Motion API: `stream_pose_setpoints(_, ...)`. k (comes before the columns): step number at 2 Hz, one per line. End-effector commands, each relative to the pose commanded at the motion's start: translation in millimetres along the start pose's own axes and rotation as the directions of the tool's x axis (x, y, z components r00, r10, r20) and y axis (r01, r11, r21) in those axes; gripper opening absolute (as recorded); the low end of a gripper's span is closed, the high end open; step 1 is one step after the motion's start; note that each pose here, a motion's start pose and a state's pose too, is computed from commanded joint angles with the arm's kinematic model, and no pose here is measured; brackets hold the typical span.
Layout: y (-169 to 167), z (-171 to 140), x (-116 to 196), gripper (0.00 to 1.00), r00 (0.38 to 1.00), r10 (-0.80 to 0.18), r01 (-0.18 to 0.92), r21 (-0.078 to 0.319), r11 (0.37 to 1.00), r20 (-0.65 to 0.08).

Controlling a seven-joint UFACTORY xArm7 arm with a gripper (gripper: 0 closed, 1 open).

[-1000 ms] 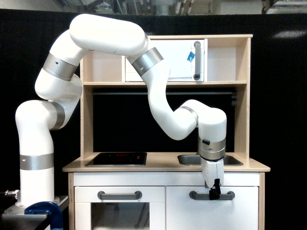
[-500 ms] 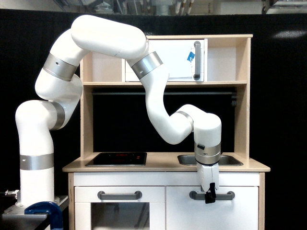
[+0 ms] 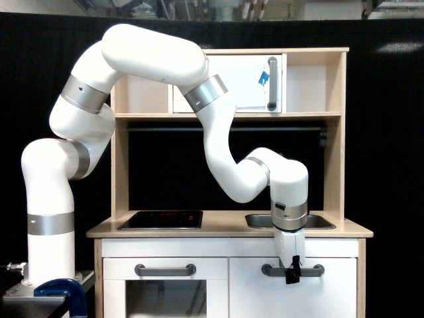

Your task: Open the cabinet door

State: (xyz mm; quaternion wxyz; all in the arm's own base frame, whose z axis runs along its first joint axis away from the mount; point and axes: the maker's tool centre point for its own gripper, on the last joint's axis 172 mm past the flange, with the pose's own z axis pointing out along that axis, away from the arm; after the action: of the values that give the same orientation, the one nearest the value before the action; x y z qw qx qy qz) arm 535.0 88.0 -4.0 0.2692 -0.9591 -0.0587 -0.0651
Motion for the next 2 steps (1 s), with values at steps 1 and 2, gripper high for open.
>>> stream_pose_setpoints(1, -5.2, 4.1, 5.5, 1.0, 1.0, 0.0, 0.0, 0.0, 1.0, 0.0)
stream_pose_setpoints(2, -3.5, 13.6, -1.8, 1.0, 1.0, 0.0, 0.0, 0.0, 1.0, 0.0)
